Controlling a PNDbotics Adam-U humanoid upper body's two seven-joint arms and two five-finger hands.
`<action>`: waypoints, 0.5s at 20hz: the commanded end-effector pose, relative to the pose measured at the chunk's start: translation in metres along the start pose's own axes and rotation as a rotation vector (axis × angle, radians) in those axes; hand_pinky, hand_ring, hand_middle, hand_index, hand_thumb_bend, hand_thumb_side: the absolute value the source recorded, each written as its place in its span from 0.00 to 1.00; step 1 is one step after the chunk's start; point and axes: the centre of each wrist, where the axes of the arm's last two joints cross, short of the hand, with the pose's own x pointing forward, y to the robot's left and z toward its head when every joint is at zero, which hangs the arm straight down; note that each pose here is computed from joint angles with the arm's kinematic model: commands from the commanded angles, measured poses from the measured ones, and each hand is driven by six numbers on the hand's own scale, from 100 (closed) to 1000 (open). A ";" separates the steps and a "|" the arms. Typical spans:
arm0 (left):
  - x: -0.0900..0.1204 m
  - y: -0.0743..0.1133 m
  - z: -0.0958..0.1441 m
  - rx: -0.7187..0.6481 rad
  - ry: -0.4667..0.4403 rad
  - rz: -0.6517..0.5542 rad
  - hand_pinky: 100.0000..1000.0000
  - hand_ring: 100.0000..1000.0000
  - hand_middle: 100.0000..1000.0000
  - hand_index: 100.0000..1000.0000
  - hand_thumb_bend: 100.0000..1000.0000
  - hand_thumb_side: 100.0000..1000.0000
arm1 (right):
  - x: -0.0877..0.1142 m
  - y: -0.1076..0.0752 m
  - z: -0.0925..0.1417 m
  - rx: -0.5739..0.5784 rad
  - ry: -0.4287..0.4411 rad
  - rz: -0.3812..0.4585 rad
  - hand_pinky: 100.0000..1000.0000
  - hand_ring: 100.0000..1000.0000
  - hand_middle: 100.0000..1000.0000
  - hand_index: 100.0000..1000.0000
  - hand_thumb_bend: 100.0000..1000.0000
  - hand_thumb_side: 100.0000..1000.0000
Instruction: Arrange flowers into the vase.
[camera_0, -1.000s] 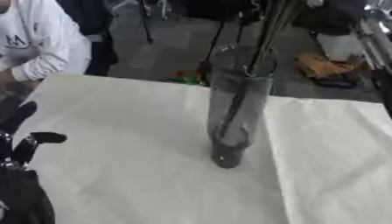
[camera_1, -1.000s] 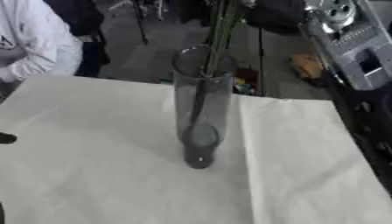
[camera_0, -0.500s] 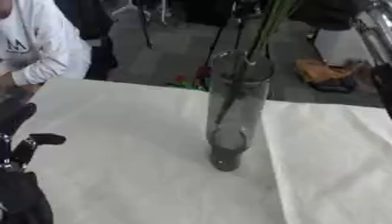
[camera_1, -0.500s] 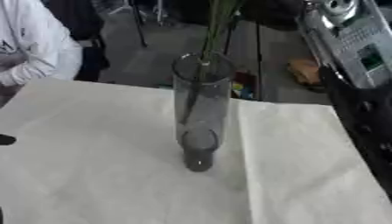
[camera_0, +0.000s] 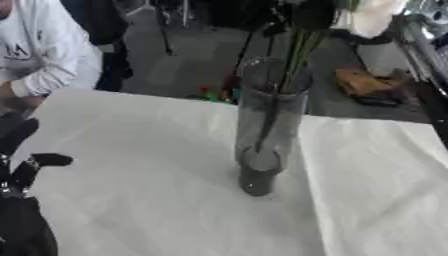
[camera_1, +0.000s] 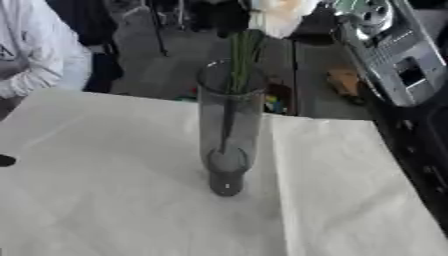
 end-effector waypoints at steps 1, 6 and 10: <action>0.005 0.000 -0.004 -0.012 -0.021 0.010 0.42 0.76 0.71 0.77 0.05 0.95 | 0.003 -0.009 0.005 0.013 0.034 0.044 0.97 1.00 0.89 1.00 0.72 0.83; 0.005 0.000 -0.003 -0.016 -0.021 0.011 0.42 0.76 0.71 0.77 0.05 0.95 | -0.001 -0.005 -0.001 0.044 0.048 0.058 0.98 1.00 0.91 1.00 0.77 0.78; 0.005 -0.001 -0.003 -0.017 -0.021 0.013 0.42 0.76 0.71 0.77 0.05 0.95 | -0.003 -0.005 -0.001 0.047 0.055 0.064 0.99 1.00 0.92 1.00 0.78 0.78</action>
